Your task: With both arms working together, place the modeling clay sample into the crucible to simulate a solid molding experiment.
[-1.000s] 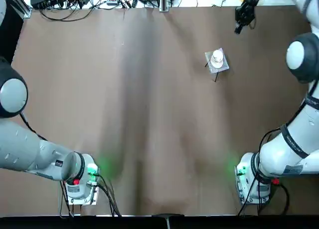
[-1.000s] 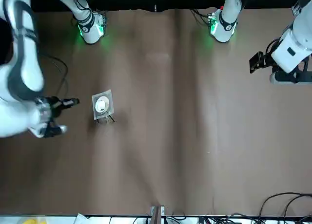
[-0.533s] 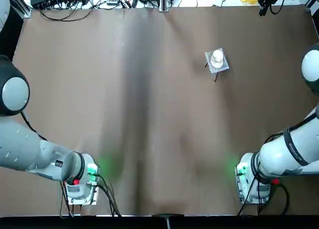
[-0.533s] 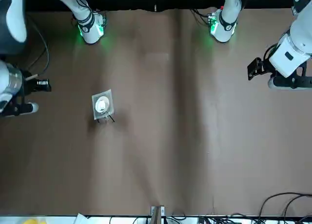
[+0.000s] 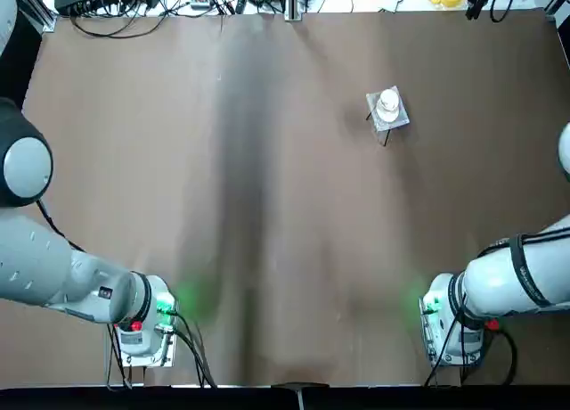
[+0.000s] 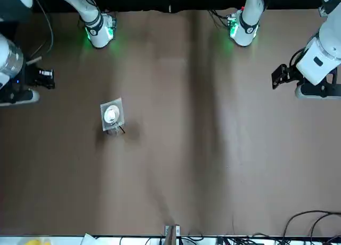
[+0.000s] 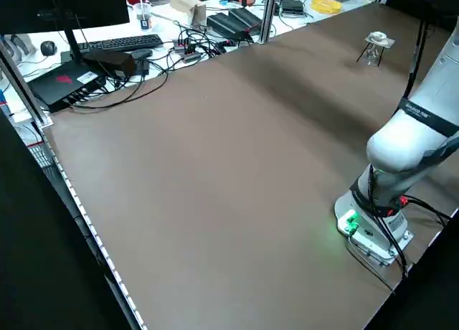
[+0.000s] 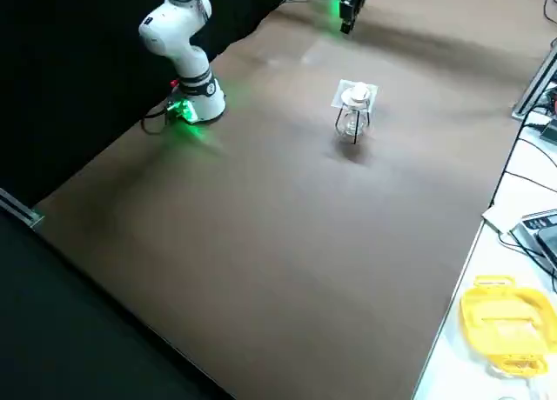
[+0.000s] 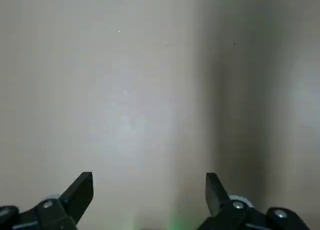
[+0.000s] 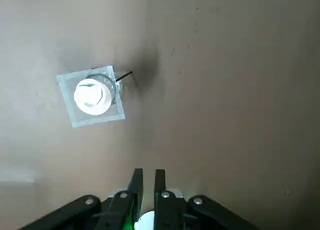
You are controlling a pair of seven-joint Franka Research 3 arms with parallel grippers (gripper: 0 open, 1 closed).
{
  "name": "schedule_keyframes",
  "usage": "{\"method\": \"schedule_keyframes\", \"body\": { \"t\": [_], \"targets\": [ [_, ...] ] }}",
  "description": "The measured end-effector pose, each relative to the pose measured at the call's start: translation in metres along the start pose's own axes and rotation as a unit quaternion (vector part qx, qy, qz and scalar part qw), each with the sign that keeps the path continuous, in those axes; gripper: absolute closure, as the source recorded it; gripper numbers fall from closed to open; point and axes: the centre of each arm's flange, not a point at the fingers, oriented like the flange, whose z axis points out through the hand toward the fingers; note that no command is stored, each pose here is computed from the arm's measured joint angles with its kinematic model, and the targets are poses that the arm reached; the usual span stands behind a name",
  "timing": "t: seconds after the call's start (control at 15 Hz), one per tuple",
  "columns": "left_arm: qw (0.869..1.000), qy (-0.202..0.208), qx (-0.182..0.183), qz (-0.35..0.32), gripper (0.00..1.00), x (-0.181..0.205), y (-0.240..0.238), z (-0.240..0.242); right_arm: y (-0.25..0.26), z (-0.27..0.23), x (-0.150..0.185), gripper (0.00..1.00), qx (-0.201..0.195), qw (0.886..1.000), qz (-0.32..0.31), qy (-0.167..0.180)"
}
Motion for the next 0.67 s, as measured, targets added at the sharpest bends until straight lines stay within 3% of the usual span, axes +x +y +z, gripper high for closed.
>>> {"method": "schedule_keyframes", "body": {
  "t": [0.27,0.33,0.67],
  "targets": [
    [1.0,0.0,0.0,0.0,0.01,0.0,0.0,0.0,-0.001,0.003,-0.028,0.8,-0.001,1.0,0.0,0.011],
    [1.0,0.0,0.0,0.0,0.01,0.0,0.0,0.0,-0.001,0.003,-0.03,0.75,-0.002,1.0,0.0,0.012],
    [1.0,0.0,-0.001,0.0,0.01,0.0,0.0,0.0,0.001,0.007,-0.028,0.31,0.0,1.0,0.002,0.014]
  ]
}}
